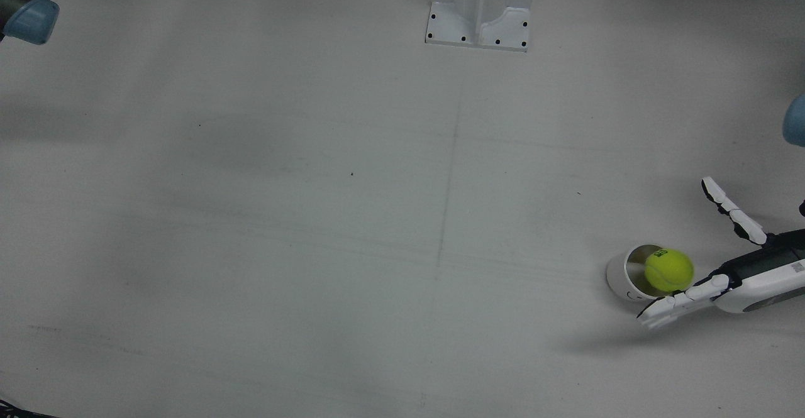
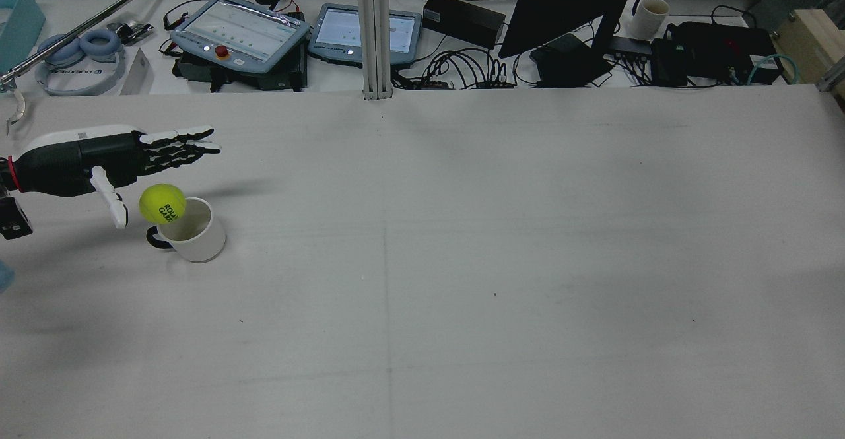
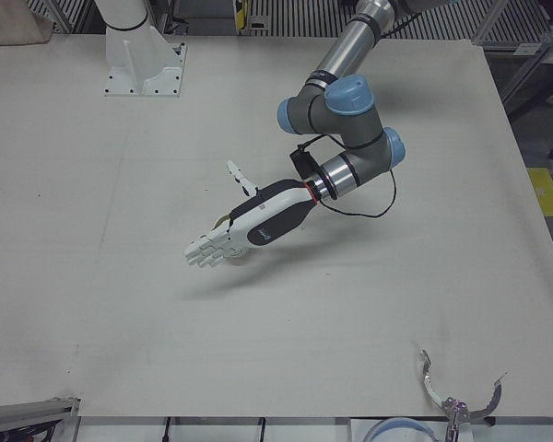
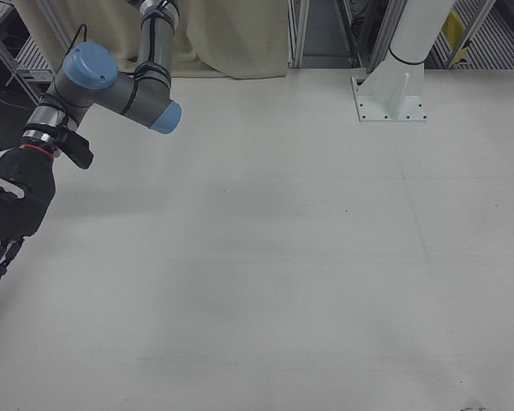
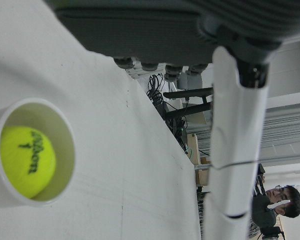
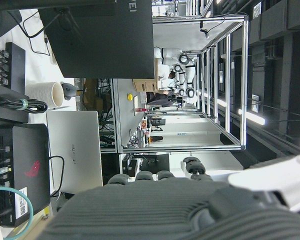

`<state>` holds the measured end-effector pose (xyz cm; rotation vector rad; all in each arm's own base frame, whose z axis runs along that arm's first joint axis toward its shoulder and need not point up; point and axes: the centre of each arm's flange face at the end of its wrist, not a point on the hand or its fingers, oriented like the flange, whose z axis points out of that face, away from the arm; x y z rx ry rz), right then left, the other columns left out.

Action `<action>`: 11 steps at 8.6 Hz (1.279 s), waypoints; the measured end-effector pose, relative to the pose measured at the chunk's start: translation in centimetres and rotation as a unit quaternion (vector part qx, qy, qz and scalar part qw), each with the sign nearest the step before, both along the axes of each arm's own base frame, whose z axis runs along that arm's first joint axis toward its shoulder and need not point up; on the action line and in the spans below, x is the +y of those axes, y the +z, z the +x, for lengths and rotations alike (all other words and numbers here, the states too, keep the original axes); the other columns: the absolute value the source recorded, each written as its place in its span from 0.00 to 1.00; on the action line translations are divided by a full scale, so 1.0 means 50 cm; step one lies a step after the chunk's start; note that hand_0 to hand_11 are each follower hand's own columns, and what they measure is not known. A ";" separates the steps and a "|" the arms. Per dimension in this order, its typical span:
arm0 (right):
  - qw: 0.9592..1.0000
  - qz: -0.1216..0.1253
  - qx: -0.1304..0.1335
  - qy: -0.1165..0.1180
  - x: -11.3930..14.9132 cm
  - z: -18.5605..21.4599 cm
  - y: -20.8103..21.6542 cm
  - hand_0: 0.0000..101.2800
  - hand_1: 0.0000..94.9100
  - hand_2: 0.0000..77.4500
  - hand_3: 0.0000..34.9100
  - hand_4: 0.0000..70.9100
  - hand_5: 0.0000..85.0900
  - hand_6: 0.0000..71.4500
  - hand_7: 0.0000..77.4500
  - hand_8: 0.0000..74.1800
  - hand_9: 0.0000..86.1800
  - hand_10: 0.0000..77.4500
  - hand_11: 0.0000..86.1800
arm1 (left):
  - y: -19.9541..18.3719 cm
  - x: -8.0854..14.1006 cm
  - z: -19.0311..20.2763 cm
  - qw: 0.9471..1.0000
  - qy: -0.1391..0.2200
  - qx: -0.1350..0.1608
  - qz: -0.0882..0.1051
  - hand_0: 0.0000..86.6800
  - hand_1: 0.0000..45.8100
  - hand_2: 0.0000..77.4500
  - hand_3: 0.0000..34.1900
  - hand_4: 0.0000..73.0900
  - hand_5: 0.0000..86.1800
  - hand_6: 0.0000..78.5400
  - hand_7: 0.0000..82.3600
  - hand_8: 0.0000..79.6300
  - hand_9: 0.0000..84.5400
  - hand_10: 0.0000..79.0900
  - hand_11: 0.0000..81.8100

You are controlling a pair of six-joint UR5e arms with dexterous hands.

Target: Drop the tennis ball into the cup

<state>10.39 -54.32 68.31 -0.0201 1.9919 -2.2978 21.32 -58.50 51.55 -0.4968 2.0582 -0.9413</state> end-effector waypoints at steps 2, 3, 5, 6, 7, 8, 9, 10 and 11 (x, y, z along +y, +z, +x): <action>1.000 0.000 0.000 0.000 0.000 0.000 0.000 0.00 0.01 0.01 0.00 0.00 0.00 0.00 0.00 0.00 0.00 0.00 0.01 | -0.015 -0.047 -0.121 0.999 -0.050 -0.001 -0.010 0.92 0.67 0.01 0.00 0.01 0.06 0.01 0.17 0.00 0.01 0.00 0.00; 1.000 0.000 0.000 0.000 0.000 0.000 0.000 0.00 0.01 0.01 0.00 0.00 0.00 0.00 0.00 0.00 0.00 0.00 0.01 | -0.024 -0.081 -0.230 0.995 -0.096 -0.003 -0.017 0.92 0.67 0.01 0.00 0.01 0.08 0.03 0.18 0.00 0.01 0.00 0.00; 1.000 0.001 0.000 0.000 -0.001 0.000 -0.001 0.00 0.01 0.01 0.00 0.00 0.00 0.00 0.00 0.00 0.00 0.00 0.01 | 0.028 -0.134 -0.440 0.982 -0.180 -0.010 -0.049 0.92 0.73 0.01 0.00 0.01 0.11 0.10 0.20 0.00 0.01 0.00 0.00; 1.000 0.000 0.000 0.000 0.000 0.000 0.000 0.00 0.01 0.01 0.00 0.00 0.00 0.00 0.00 0.00 0.00 0.00 0.01 | 0.071 -0.157 -0.521 0.975 -0.211 -0.013 -0.064 0.92 0.68 0.01 0.00 0.01 0.09 0.01 0.20 0.00 0.01 0.01 0.00; 1.000 0.000 0.000 0.000 0.000 0.000 0.000 0.00 0.01 0.01 0.00 0.00 0.00 0.00 0.00 0.00 0.00 0.00 0.01 | 0.113 -0.172 -0.583 0.968 -0.237 -0.016 -0.080 0.92 0.68 0.01 0.00 0.01 0.09 0.01 0.20 0.00 0.01 0.01 0.00; 1.000 0.000 0.000 0.000 0.000 0.000 0.001 0.00 0.01 0.01 0.00 0.00 0.00 0.00 0.00 0.00 0.00 0.00 0.01 | 0.152 -0.177 -0.626 0.960 -0.261 -0.016 -0.100 0.92 0.80 0.01 0.00 0.01 0.12 0.03 0.24 0.00 0.01 0.00 0.01; 1.000 -0.001 0.000 0.000 0.000 0.000 0.002 0.00 0.01 0.01 0.00 0.00 0.00 0.00 0.00 0.00 0.00 0.00 0.01 | 0.180 -0.174 -0.657 0.952 -0.281 -0.016 -0.121 0.92 0.79 0.01 0.00 0.01 0.14 0.08 0.19 0.00 0.01 0.00 0.01; 1.000 -0.002 0.000 0.000 0.001 0.000 0.003 0.00 0.01 0.01 0.00 0.00 0.00 0.00 0.00 0.00 0.00 0.00 0.01 | 0.203 -0.162 -0.703 0.942 -0.303 -0.017 -0.144 0.92 0.76 0.01 0.00 0.01 0.13 0.00 0.17 0.00 0.02 0.00 0.00; 1.000 -0.002 0.000 0.000 0.001 0.000 0.003 0.00 0.01 0.01 0.00 0.00 0.00 0.00 0.00 0.00 0.00 0.00 0.01 | 0.217 -0.143 -0.763 0.931 -0.327 -0.016 -0.161 0.92 0.79 0.01 0.00 0.01 0.13 0.00 0.17 0.00 0.02 0.00 0.00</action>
